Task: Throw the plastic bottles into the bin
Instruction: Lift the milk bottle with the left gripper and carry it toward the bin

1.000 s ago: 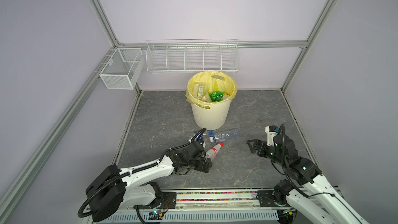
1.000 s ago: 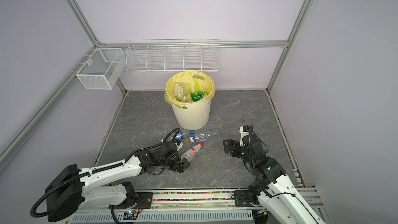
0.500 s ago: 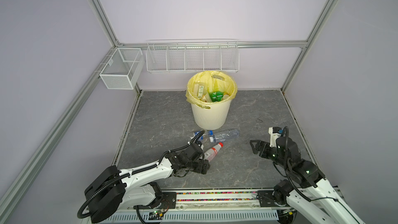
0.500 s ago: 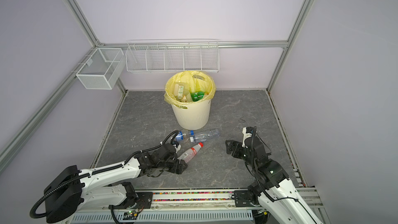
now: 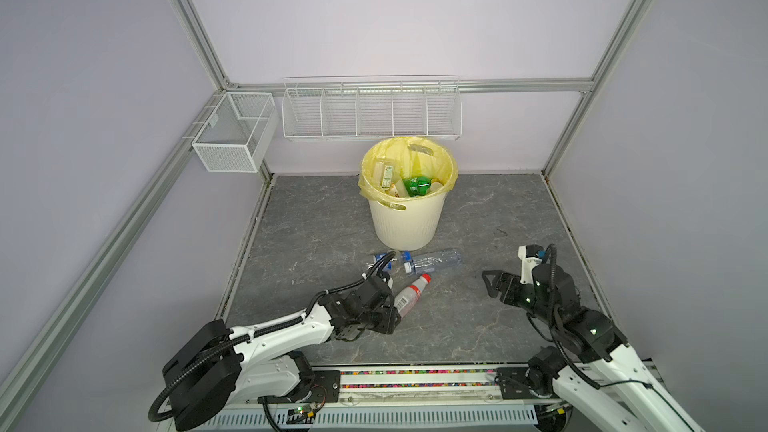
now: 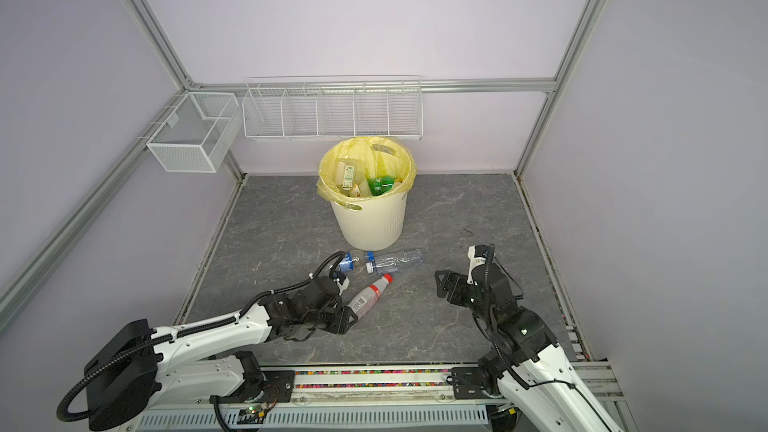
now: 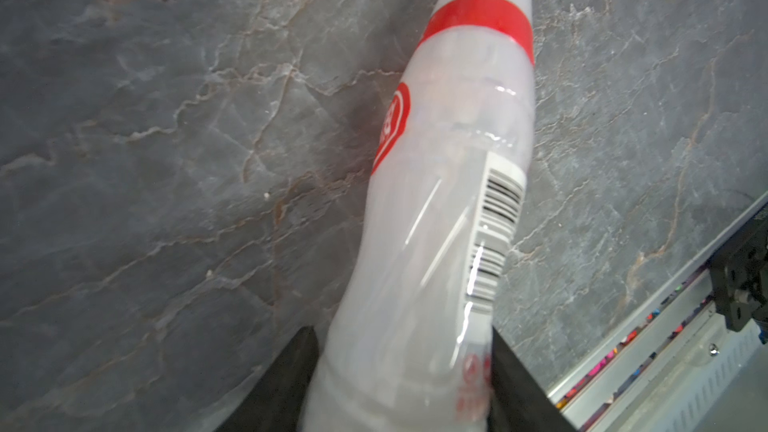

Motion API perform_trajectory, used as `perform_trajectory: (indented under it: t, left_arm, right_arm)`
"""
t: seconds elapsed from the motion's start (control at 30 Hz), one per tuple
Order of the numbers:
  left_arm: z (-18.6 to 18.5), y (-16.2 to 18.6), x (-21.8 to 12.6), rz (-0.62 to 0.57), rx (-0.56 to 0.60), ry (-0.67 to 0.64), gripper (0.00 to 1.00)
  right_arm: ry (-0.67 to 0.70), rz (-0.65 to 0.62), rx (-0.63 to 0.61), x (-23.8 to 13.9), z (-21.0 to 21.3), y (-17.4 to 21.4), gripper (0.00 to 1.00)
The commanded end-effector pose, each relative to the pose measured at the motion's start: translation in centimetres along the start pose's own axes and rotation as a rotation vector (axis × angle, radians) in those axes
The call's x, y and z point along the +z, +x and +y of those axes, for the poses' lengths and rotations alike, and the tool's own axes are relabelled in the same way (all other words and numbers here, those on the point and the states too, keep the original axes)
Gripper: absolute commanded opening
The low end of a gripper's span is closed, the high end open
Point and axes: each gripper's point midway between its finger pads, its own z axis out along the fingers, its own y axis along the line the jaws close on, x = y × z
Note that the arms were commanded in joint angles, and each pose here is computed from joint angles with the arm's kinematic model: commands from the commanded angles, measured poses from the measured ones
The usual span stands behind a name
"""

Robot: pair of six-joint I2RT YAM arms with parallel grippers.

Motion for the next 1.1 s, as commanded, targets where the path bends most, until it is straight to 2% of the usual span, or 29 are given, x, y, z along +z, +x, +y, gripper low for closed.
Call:
perform_trajectory:
  t: [0.0, 0.47, 0.77, 1.07]
  left_arm:
    - [-1.3, -0.9, -0.7, -0.036, 0.017, 0.053, 0.55]
    - [-2.6, -2.3, -3.9, -0.140, 0.018, 0.130, 0.52]
    - [-4.7, -5.1, -7.2, -0.188, 0.028, 0.151, 0.52]
    - [-5.6, -8.0, -10.9, -0.317, 0.005, 0.158, 0.51]
  right_arm:
    - [0.025, 0.008, 0.017, 0.4, -0.8, 0.6, 0.88]
    - [0.032, 0.007, 0.036, 0.2, -1.3, 1.1, 0.88]
    - [0.032, 0.009, 0.059, 0.0, -1.6, 1.4, 0.88]
    - [0.035, 0.010, 0.059, -0.3, -1.8, 1.6, 0.88]
